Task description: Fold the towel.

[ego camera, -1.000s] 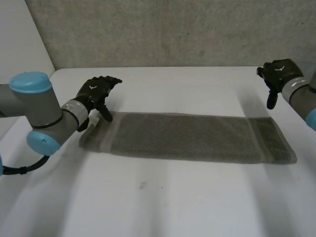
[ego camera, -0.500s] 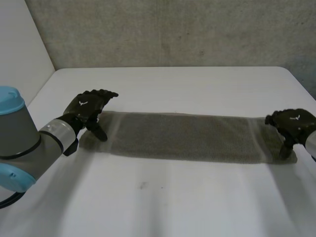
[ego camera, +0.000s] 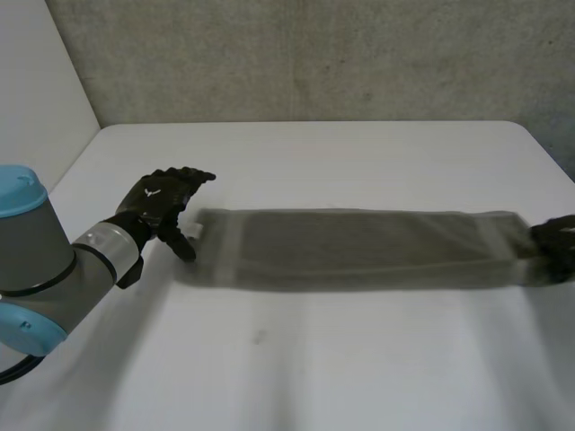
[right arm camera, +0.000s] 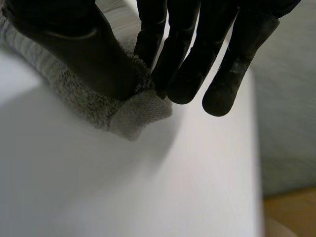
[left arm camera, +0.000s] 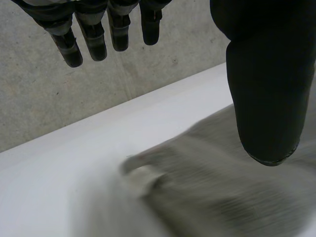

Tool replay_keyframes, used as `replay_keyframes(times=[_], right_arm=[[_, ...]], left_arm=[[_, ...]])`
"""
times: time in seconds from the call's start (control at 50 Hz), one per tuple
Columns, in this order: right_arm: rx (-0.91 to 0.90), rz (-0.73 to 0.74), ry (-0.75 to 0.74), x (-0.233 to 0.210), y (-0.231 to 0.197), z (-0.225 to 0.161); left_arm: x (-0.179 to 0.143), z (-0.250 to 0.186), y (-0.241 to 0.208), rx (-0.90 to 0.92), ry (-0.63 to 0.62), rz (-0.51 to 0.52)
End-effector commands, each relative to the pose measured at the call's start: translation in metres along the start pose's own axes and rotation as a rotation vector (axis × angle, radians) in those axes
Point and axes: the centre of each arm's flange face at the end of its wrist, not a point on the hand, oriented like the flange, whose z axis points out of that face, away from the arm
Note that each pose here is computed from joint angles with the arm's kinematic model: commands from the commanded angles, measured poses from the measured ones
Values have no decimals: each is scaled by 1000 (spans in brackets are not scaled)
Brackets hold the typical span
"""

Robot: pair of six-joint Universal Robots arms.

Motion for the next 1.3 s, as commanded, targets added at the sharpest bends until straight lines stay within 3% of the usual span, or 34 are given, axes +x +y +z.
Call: replay_keyframes(times=[0.02,0.16,0.2,0.22,0.26,0.28,0.36,0.38,0.4,0.42,0.5,0.6,0.74,0.88,0.96,1.12,1.3], right_arm=[[-1,-28,265,80,-15,10],[48,-94,252,80,-44,8],[196,-131,156,31,-96,-4],[197,-131,156,31,-96,-4],[336,-156,39,-25,-140,-26],[337,-156,38,-26,-140,-26],[513,-225,-144,-115,-180,-71],[514,-225,-144,-115,-180,-71],[579,-251,-229,-156,-186,-90],[579,-252,-230,-157,-186,-90],[664,-319,-426,-246,-175,-130],[643,-389,-506,-279,-155,-138],[665,-436,-580,-290,-144,-149],[642,-378,-518,-247,-148,-151],[511,-266,-442,-195,-127,-133],[242,-129,-354,-142,-63,-105],[123,-137,-333,-134,-33,-84]], left_arm=[[-1,-2,0,-1,-4,-1],[-2,-4,-4,10,-7,2],[-2,-4,-5,13,-9,3],[-2,-4,-5,13,-9,3],[-1,-4,-6,15,-7,2],[-1,-4,-6,15,-7,2],[-1,-5,-4,9,-7,2],[-1,-5,-4,9,-5,0],[-1,-5,-4,9,-5,0],[-1,-6,-3,6,-6,-1],[0,-6,-3,6,-3,0],[3,-6,-4,9,2,2],[6,-6,-6,18,12,8],[22,-2,-17,61,53,24],[30,-1,-18,69,77,5],[42,-1,-17,78,110,-15],[44,-1,-14,69,113,-17]])
